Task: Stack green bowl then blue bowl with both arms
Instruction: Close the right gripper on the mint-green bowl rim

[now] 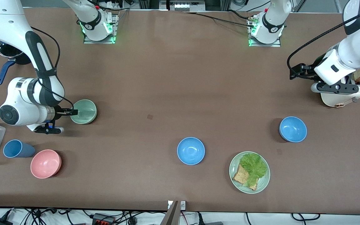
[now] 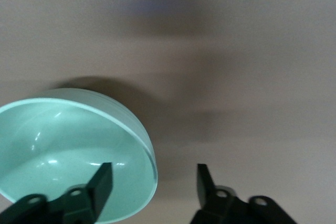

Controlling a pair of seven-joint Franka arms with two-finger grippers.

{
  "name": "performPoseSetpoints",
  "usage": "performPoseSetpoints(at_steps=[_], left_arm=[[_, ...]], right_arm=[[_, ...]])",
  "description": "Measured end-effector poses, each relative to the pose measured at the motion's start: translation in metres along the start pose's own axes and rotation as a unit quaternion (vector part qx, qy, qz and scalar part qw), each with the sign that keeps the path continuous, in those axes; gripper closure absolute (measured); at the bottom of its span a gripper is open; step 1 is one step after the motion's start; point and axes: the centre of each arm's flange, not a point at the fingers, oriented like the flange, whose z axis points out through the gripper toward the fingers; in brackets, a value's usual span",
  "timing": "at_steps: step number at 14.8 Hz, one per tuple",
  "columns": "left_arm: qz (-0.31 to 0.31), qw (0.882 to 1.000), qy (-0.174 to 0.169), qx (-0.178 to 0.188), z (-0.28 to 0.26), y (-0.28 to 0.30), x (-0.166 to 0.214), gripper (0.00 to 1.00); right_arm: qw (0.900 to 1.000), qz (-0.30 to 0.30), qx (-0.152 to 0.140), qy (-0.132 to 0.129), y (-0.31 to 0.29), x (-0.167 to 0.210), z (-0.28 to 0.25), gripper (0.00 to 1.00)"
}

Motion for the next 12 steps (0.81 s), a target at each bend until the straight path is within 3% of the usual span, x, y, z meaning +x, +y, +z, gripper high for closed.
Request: performPoseSetpoints(at_steps=[1, 3, 5, 7, 9, 12], left_arm=[[0.000, 1.000, 0.000, 0.000, 0.000, 0.000, 0.000, 0.00], [-0.001, 1.000, 0.000, 0.000, 0.000, -0.001, 0.000, 0.00], [-0.002, 1.000, 0.000, 0.000, 0.000, -0.002, 0.000, 0.00], [-0.002, 1.000, 0.000, 0.000, 0.000, -0.003, 0.000, 0.00], [-0.010, 1.000, -0.001, -0.001, 0.001, -0.004, 0.001, 0.00], [-0.039, 0.999, -0.002, -0.002, 0.001, -0.008, 0.001, 0.00]], right_arm=[[1.000, 0.000, 0.000, -0.003, 0.000, -0.001, 0.003, 0.45], [1.000, 0.000, 0.000, -0.008, 0.000, -0.001, 0.008, 0.49], [1.000, 0.000, 0.000, -0.011, 0.000, -0.001, 0.011, 0.70], [1.000, -0.009, 0.000, -0.014, -0.001, -0.002, 0.012, 0.74], [1.000, -0.024, 0.001, -0.017, -0.002, -0.002, 0.011, 0.93], [0.999, -0.041, 0.004, -0.023, -0.016, -0.005, -0.003, 0.96]])
